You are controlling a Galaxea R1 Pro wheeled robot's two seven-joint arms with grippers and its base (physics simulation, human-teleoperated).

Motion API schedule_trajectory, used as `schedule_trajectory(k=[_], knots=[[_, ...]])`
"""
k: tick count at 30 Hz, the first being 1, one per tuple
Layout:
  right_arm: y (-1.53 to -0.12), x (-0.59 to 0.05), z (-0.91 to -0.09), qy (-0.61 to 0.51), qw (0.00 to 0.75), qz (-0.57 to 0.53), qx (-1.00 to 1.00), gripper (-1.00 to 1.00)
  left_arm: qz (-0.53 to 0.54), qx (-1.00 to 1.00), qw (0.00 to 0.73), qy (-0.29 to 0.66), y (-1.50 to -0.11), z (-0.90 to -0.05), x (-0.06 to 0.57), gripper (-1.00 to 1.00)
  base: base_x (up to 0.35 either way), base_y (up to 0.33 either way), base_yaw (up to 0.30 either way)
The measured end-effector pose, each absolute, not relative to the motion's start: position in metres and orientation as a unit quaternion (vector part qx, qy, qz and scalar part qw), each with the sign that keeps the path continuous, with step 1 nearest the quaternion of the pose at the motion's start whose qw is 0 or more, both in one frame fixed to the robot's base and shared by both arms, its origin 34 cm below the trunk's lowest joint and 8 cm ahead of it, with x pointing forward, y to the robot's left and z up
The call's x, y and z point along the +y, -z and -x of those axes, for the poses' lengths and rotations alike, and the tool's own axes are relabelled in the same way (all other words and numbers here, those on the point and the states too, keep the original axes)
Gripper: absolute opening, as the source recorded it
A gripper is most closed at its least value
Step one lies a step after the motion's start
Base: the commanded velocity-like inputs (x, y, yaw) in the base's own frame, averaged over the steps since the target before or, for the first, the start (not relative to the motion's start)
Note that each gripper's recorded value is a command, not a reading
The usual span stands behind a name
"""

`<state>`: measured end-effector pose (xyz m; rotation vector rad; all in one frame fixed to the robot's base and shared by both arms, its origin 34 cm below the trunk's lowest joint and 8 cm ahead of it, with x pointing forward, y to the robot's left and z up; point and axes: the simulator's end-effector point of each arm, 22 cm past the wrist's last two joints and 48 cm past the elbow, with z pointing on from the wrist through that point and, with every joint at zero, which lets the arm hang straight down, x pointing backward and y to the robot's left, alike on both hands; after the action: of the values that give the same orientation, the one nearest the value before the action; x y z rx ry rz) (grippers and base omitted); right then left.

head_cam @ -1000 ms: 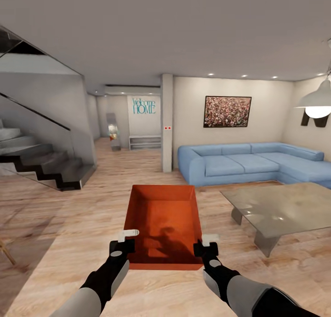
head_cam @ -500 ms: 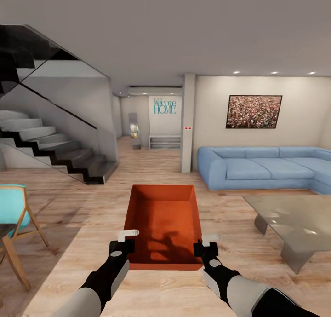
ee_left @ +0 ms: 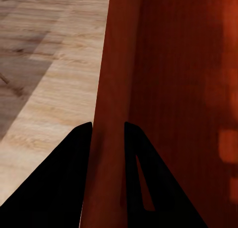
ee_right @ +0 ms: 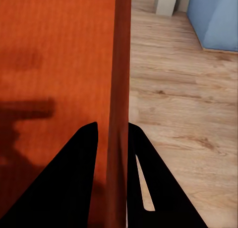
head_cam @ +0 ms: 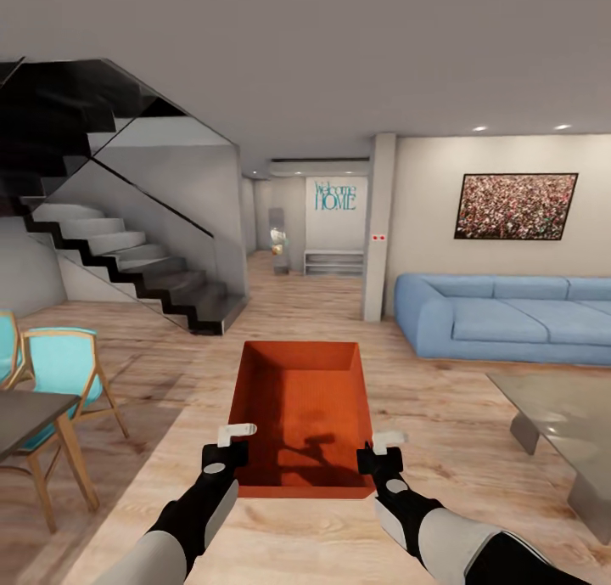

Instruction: Move the two storage containers from the living room to the garage. In the garage, place one container on the floor and stack the other container on top of it (either order is fine).

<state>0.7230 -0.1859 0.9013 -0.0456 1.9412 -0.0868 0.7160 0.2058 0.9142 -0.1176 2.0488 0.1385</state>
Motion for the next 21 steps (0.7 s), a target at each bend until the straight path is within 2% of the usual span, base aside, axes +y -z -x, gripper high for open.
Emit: schedule_trajectory(k=[21], knots=[[-0.9014, -0.1858, -0.7229, 0.037, 0.564, 0.019, 0.825, -1.00, 0.049, 0.853, 0.516, -0.057, -0.9146, -0.7160, 0.2060, -1.00, 0.320, 0.000, 0.001]])
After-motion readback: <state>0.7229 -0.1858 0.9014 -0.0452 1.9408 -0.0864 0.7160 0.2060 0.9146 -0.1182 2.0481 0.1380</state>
